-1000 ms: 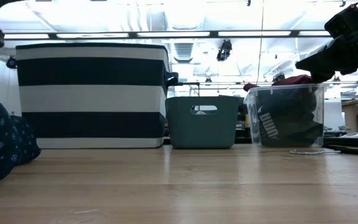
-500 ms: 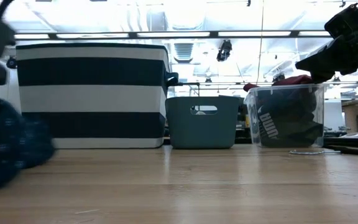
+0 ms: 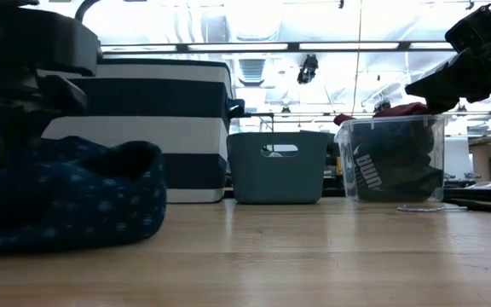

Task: Pick & Place Cloths
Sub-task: Put the dark blue polo shirt into the blue bin

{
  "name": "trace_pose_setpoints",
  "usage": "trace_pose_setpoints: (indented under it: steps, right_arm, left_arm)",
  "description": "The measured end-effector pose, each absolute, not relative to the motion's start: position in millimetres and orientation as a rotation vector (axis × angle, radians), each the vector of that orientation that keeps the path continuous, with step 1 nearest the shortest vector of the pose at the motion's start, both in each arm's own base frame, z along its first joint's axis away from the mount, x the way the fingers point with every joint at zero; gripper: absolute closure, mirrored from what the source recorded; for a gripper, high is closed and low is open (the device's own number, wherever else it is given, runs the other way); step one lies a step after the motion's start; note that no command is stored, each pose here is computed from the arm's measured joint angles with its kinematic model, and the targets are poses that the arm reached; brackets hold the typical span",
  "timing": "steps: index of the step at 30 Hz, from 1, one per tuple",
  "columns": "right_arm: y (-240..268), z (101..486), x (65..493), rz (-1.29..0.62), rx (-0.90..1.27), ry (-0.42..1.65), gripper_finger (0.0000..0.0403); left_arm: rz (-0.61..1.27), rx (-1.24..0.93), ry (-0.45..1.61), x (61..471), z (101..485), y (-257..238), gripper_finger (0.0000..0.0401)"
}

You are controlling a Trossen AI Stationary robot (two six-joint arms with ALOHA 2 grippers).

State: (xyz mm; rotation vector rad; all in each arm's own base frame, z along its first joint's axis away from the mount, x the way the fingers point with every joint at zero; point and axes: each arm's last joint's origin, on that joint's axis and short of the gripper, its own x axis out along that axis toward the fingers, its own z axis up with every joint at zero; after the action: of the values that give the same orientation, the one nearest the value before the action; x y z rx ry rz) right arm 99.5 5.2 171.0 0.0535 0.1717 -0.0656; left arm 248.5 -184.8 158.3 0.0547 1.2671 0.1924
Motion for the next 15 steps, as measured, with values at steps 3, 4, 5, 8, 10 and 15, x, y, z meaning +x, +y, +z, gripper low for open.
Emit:
trace_pose_setpoints:
  steps: [3,4,5,8,10,15]
  right_arm:
    - [5,171,99,-0.066,0.054,0.172,0.0394]
    - [5,171,99,-0.066,0.054,0.172,0.0394]
    - [5,171,99,-0.066,0.054,0.172,0.0394]
    - [5,171,99,-0.066,0.054,0.172,0.0394]
    - [5,171,99,-0.066,0.054,0.172,0.0394]
    - [5,171,99,-0.066,0.054,0.172,0.0394]
  left_arm:
    - [0.223,0.077,1.223,242,175,-177,0.0332]
    - [0.233,0.081,1.201,239,182,-174,0.0332]
    - [0.24,0.08,1.17,237,191,-172,0.0332]
    - [0.29,0.116,1.099,229,212,-162,0.0332]
    - [0.325,0.139,1.049,224,227,-156,0.0332]
    - [0.385,0.177,0.872,217,272,-145,0.0332]
